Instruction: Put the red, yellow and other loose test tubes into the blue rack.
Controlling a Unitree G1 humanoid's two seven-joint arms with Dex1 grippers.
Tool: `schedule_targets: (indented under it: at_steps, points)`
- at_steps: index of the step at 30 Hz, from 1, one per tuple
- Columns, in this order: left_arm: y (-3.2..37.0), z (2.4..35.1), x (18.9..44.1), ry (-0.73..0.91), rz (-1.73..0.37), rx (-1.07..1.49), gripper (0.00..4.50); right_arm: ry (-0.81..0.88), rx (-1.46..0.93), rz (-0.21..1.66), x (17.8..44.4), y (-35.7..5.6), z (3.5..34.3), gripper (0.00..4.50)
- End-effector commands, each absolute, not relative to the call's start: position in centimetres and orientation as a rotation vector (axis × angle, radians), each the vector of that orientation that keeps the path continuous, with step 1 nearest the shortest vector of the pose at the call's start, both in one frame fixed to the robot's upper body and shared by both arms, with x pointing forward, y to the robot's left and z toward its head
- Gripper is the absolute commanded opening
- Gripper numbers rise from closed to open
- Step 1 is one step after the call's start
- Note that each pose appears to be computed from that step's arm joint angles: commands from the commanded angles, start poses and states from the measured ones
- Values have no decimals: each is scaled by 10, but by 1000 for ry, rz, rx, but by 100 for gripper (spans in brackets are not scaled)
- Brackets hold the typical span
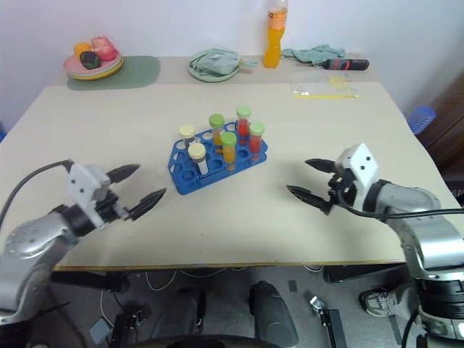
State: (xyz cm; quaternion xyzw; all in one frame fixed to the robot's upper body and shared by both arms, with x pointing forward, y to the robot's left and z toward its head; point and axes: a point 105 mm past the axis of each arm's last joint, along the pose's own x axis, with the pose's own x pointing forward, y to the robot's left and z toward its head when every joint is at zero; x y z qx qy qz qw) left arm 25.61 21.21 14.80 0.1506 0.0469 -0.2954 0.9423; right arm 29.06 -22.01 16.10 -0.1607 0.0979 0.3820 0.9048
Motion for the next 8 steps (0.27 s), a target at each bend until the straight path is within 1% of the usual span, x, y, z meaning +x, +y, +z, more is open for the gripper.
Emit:
schedule_targets:
  at_steps: [1,8]
  points:
    - [238,155,253,107,-538,347,446,174,-373,765,289,-234,172,434]
    - [251,148,251,135,-492,357,446,186,-390,754,288,-243,169,434]
